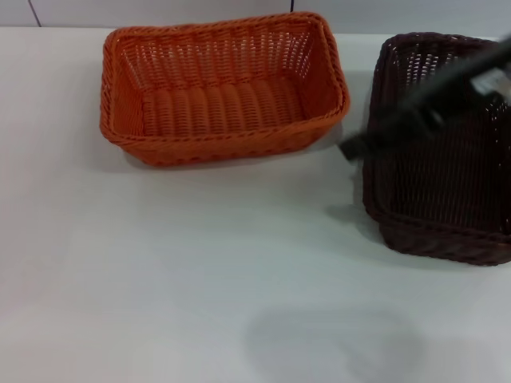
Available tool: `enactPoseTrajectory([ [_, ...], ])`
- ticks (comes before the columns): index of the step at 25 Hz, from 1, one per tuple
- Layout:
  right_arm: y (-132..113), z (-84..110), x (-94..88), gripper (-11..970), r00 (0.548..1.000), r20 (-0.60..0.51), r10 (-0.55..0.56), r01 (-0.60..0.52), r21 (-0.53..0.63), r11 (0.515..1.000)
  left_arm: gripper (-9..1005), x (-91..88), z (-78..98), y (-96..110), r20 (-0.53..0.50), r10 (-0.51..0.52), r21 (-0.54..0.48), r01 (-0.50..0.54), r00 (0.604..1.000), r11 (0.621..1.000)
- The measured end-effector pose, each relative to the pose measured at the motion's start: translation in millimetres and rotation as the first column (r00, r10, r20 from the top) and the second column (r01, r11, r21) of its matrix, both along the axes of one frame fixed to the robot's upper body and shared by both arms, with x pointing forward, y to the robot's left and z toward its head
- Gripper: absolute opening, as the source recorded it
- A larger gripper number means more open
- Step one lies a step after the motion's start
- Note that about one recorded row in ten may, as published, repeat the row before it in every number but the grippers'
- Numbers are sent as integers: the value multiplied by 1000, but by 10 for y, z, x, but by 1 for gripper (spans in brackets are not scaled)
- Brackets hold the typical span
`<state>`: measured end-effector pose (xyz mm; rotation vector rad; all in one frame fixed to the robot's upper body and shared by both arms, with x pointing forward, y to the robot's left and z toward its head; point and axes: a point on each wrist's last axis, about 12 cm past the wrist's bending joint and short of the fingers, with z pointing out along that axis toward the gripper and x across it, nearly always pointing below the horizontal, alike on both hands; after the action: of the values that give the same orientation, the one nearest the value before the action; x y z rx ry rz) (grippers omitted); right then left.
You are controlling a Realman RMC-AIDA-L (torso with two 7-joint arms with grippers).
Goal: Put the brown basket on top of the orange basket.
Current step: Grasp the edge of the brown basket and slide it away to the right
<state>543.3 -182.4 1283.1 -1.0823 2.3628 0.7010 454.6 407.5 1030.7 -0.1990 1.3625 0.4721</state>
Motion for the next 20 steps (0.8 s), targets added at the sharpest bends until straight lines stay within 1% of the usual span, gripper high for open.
enactPoseTrajectory([
  [2,-98,49,-69,751,1000,-11,18,-18,-55,998,848,9,-3,4,-6,1,1,-1,1000,1000],
  [3,-166,72,-117,748,999,-12,30,-31,-120,992,848,23,-8,8,-19,5,9,-5,1000,1000],
  [4,-166,72,-117,746,999,-12,30,-31,-120,992,848,23,-8,8,-19,5,9,-5,1000,1000],
  [7,-187,42,-130,738,999,-12,43,-45,-196,980,848,54,-3,-5,-32,7,34,-6,999,999],
  [8,-161,-7,-104,735,999,-22,42,-46,-231,972,848,63,-2,-13,-33,7,37,-5,999,999],
  [9,-161,-7,-104,733,999,-22,42,-46,-231,972,848,63,-2,-13,-33,7,37,-5,999,999],
  [10,-120,-83,-54,730,999,-39,38,-47,-267,963,848,84,-1,-27,-34,4,38,-3,999,999],
  [11,-120,-83,-54,727,999,-39,38,-47,-267,963,848,91,-1,-29,-35,3,37,-2,999,999],
  [14,-45,-213,23,719,997,-71,39,-60,-325,944,847,98,-1,-32,-36,2,36,-1,999,999],
  [15,1,-306,81,717,996,-89,28,-59,-371,927,847,105,-1,-34,-37,2,35,0,999,999],
  [16,1,-306,81,714,996,-89,28,-59,-371,927,847,105,-1,-34,-37,2,35,0,999,999],
  [18,77,-437,159,709,993,-119,20,-67,-408,911,847,105,-1,-34,-37,2,35,0,999,999],
  [19,77,-437,159,706,993,-119,20,-67,-408,911,848,117,2,-25,-36,6,28,-5,999,1000],
  [20,107,-477,178,703,991,-128,26,-77,-414,907,848,117,2,-25,-36,6,28,-5,999,1000],
])
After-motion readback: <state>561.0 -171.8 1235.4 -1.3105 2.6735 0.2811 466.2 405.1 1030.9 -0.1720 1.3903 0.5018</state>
